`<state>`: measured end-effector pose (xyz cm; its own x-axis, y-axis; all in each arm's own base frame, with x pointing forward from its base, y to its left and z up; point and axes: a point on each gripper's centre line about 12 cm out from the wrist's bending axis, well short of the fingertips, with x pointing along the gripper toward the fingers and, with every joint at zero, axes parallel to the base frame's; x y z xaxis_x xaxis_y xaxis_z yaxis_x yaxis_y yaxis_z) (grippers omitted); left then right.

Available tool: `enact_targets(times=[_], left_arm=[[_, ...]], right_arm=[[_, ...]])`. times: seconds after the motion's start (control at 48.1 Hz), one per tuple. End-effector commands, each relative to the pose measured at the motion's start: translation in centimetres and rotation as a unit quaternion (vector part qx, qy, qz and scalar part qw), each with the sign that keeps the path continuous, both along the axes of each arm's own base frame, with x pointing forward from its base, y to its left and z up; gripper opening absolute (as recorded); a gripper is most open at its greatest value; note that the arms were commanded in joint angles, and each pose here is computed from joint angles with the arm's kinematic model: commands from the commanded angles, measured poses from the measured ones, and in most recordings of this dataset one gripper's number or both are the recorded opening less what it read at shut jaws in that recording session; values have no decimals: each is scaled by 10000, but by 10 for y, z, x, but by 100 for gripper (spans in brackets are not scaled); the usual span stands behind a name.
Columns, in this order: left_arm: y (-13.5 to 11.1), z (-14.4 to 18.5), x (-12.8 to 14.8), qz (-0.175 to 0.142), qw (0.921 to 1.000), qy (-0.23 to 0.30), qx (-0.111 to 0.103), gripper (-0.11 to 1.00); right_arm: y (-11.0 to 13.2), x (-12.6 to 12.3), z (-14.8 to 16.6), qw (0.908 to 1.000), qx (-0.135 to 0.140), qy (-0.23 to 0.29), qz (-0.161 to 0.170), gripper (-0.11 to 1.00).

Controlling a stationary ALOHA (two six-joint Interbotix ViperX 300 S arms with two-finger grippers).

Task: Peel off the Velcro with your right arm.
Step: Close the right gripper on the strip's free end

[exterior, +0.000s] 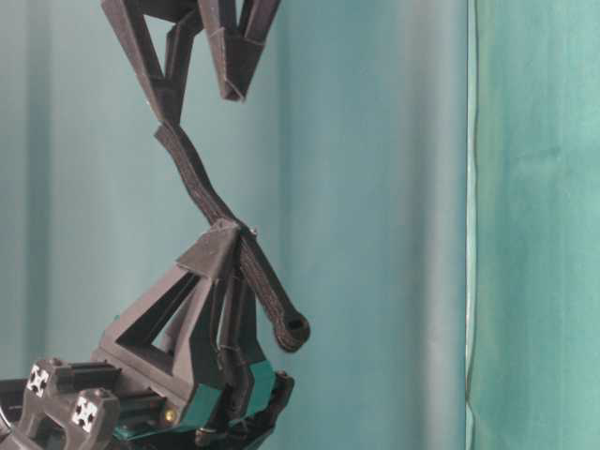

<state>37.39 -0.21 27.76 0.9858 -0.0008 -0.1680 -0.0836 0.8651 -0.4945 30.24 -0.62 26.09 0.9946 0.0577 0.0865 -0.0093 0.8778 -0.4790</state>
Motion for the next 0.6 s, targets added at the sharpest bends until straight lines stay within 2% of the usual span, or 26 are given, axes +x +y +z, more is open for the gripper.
enact_targets(times=[0.0, 0.083, 0.146, 0.582], left_arm=[[1, 12, -1, 20, 9998, -184, -8, 10], [2, 12, -2, 35, 9998, -199, -7, 10], [3, 12, -2, 43, 9998, -199, -7, 10], [6, 13, -3, 90, 9997, -245, -6, 10]], right_arm=[[1, 2, 6, 9999, 5, -121, 24, 44], [1, 2, 6, 9999, 5, -121, 24, 33], [1, 2, 6, 9999, 5, -121, 24, 30], [1, 2, 2, 10000, 10, -60, 24, 28]])
